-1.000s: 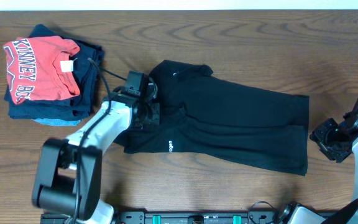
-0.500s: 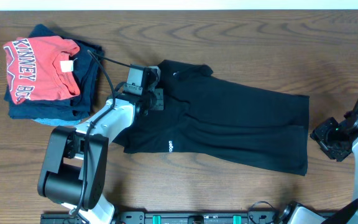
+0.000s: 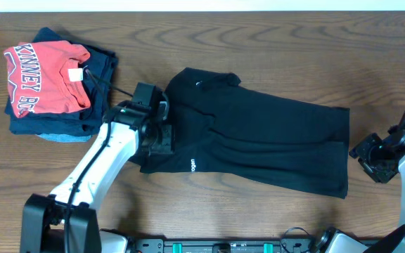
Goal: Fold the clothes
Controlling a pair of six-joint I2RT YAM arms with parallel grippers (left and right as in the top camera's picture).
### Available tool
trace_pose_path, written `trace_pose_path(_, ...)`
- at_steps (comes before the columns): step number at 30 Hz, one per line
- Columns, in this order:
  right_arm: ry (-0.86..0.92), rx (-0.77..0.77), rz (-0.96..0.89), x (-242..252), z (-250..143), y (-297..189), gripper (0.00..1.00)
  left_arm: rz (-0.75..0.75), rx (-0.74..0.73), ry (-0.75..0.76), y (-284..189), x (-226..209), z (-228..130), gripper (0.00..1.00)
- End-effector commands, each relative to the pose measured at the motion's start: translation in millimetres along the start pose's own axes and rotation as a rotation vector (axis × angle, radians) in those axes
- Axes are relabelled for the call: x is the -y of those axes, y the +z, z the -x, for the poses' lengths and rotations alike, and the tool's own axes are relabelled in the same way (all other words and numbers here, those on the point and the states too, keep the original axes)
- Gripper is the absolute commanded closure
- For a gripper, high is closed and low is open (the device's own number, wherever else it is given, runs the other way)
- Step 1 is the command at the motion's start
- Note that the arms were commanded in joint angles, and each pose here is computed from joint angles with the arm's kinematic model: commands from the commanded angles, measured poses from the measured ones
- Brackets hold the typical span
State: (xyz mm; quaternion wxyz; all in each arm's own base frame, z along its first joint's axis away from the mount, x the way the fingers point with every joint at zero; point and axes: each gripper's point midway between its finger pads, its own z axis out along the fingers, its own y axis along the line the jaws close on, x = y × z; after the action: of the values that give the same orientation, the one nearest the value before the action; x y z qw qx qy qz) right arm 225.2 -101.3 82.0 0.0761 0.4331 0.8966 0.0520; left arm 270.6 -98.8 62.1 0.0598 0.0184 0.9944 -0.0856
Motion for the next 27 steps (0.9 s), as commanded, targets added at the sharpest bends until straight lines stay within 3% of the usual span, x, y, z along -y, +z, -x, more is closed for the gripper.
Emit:
trace_pose_path(1, -0.013, -0.015, -0.009, 5, -4, 2, 0.47, 0.102, -0.038, 0.02, 10, -21, -10, 0.38)
trace_pose_path(7, 0.007, -0.07, -0.028, 16, -25, 24, 0.46, 0.12, -0.089, 0.016, 42, -30, -25, 0.36)
trace_pose_path(8, 0.007, -0.076, -0.026, 16, -28, 27, 0.46, 0.132, -0.092, 0.016, 45, -33, -25, 0.41)
trace_pose_path(12, 0.011, -0.118, 0.003, 16, -42, 38, 0.46, 0.229, -0.07, 0.021, 50, -50, -18, 0.9)
trace_pose_path(13, 0.014, -0.129, 0.006, 16, -46, 41, 0.46, 0.256, -0.057, 0.021, 49, -54, -15, 0.94)
trace_pose_path(18, 0.031, -0.164, -0.009, 23, -59, 48, 0.47, 0.279, -0.008, -0.007, 35, -62, 5, 0.94)
trace_pose_path(27, 0.165, -0.184, -0.085, 41, -77, 63, 0.61, 0.235, 0.045, -0.036, 20, -59, 22, 0.94)
